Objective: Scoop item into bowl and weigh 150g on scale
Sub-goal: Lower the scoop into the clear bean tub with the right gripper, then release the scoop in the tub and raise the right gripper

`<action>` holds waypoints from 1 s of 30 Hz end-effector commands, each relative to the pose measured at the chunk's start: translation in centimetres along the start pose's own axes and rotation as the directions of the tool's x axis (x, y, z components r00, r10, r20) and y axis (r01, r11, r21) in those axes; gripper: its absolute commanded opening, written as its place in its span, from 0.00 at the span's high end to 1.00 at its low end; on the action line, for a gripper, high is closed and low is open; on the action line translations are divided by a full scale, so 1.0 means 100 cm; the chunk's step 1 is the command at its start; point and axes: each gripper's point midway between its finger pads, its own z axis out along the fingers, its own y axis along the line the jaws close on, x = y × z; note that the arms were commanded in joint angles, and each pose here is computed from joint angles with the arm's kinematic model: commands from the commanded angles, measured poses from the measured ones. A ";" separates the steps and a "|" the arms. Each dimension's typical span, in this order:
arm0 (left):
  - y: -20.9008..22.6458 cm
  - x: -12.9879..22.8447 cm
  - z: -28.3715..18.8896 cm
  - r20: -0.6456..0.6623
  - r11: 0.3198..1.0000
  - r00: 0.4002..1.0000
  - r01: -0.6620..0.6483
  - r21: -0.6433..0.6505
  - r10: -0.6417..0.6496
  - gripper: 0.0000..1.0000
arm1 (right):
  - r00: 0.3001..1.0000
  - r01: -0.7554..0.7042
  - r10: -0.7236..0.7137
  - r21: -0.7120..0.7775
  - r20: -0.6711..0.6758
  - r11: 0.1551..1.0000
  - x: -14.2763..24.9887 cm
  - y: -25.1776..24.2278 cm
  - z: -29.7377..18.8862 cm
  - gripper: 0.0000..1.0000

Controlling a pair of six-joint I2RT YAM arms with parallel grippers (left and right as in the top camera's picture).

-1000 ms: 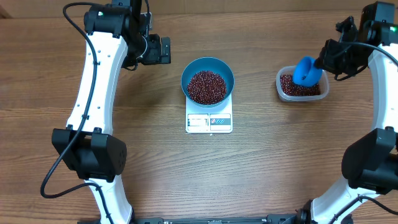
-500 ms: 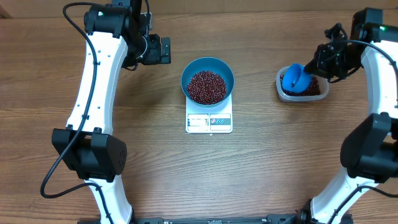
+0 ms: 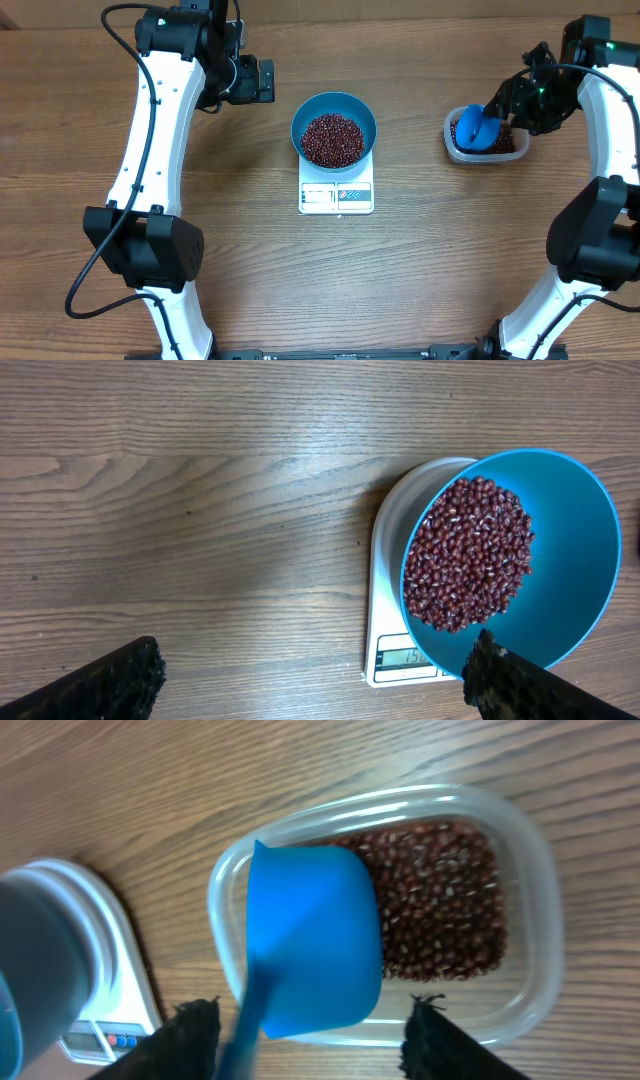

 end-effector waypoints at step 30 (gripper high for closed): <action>-0.004 -0.006 -0.018 0.051 0.999 0.998 -0.032 0.016 0.031 0.00 | 0.963 -0.168 0.122 0.180 0.240 0.969 -0.071 -0.053 0.036 0.00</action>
